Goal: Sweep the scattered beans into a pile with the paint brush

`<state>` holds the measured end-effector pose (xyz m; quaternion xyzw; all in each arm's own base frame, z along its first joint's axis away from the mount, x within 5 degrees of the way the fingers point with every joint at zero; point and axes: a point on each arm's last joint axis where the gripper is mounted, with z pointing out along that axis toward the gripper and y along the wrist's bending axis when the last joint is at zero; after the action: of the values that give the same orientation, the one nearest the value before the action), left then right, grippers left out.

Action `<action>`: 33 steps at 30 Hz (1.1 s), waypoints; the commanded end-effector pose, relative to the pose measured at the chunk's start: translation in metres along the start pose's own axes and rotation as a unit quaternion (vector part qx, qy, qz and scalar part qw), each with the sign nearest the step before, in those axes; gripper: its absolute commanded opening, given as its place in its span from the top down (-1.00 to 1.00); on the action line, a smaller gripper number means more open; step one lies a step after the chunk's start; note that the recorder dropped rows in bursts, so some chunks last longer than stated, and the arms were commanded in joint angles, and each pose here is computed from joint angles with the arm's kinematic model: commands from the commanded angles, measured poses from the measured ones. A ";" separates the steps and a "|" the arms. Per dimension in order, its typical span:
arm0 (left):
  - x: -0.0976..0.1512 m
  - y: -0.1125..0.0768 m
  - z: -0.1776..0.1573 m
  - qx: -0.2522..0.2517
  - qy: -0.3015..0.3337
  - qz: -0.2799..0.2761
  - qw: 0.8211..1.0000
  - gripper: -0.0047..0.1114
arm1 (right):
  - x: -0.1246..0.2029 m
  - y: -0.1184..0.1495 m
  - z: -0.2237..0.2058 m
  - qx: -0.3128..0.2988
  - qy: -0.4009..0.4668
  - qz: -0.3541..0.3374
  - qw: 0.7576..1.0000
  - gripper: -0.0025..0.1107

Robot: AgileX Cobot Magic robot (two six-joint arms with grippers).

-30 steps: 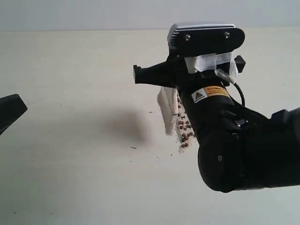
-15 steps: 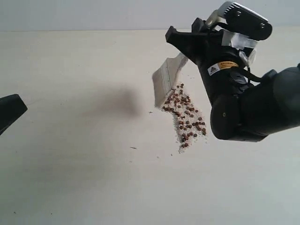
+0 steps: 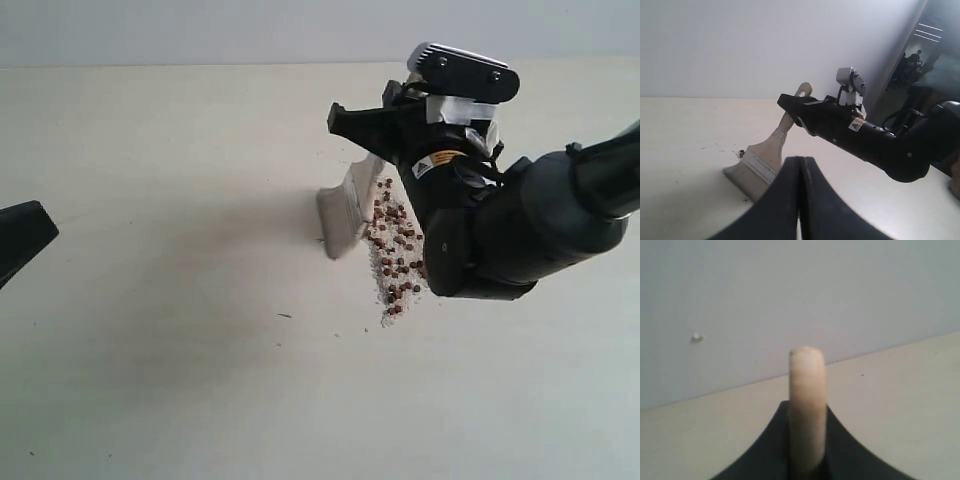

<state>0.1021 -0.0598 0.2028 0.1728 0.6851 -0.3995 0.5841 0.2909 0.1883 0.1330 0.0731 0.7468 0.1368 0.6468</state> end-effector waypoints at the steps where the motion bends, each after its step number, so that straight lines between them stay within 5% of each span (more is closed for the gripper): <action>1: 0.000 -0.001 -0.001 0.002 -0.005 -0.004 1.000 0.92 | 0.000 -0.005 0.002 0.025 -0.002 -0.065 0.998 0.96; 12: 0.000 -0.001 -0.001 0.002 -0.005 -0.004 1.000 0.92 | -0.008 0.003 0.000 -0.008 -0.016 -0.077 0.997 0.96; 18: 0.000 -0.001 -0.001 0.002 -0.005 -0.004 1.000 0.92 | -0.046 0.013 -0.016 -0.048 -0.043 -0.054 0.996 0.96; 26: 0.000 -0.001 -0.001 0.002 -0.005 -0.004 1.000 0.92 | -0.085 -0.029 -0.082 -0.020 -0.113 -0.050 0.992 0.96; 33: 0.000 -0.001 -0.001 0.002 -0.005 -0.004 1.000 0.92 | -0.061 -0.047 -0.090 0.010 -0.052 -0.179 0.983 0.96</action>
<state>0.1021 -0.0598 0.2028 0.1728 0.6851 -0.3995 0.5841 0.2136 0.1155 0.1959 -0.0157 0.7091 0.0353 0.7041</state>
